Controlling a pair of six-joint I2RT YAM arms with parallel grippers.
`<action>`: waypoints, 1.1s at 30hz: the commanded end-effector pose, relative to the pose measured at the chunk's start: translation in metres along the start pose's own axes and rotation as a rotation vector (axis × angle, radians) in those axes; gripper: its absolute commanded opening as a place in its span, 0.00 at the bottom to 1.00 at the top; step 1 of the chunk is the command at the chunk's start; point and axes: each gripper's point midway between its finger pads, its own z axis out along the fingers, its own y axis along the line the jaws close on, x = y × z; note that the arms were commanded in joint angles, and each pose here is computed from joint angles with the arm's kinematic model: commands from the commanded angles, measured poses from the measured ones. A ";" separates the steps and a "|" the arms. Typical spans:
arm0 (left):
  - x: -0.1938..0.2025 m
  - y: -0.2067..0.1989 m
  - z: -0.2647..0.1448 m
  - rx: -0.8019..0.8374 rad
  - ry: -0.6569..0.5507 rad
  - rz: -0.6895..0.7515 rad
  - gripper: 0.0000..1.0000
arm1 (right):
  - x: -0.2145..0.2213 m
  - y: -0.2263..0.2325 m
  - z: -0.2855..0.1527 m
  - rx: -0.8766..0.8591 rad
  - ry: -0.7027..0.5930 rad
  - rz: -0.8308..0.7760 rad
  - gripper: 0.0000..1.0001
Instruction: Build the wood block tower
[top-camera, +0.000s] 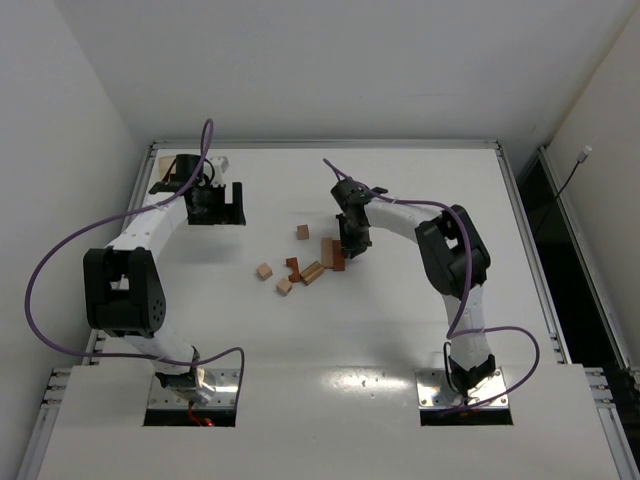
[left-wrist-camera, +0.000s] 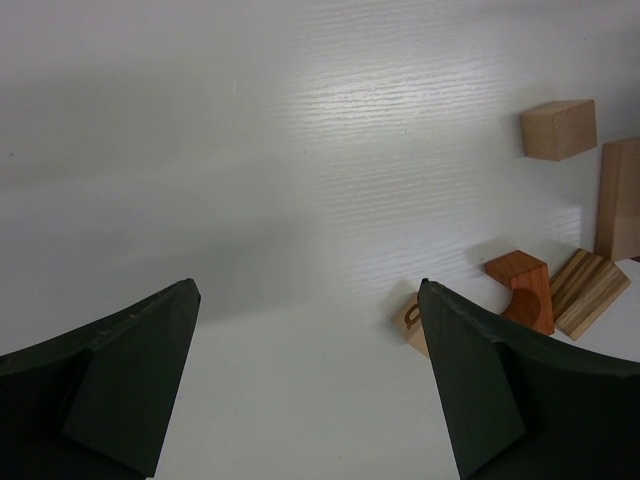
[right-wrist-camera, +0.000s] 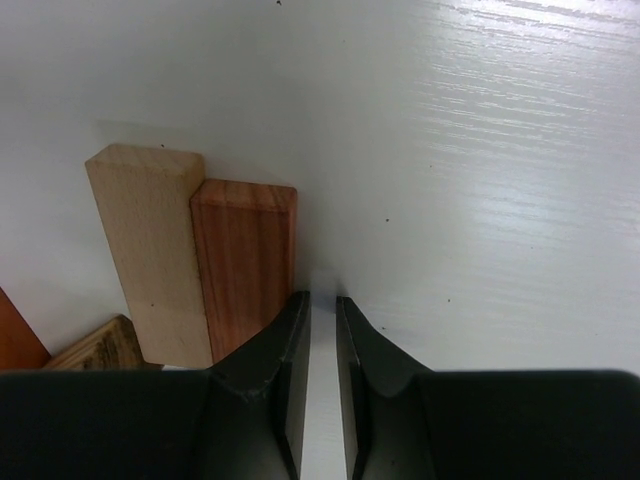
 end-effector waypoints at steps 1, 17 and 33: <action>-0.009 0.000 -0.002 0.017 -0.028 0.000 0.89 | -0.015 0.014 -0.010 -0.036 -0.041 0.024 0.16; -0.002 -0.022 -0.023 0.130 -0.067 0.054 0.91 | -0.036 -0.034 -0.079 0.039 -0.275 -0.046 0.28; 0.083 -0.105 -0.021 0.074 0.100 0.525 0.74 | -0.032 -0.101 -0.148 0.069 -0.356 -0.367 0.69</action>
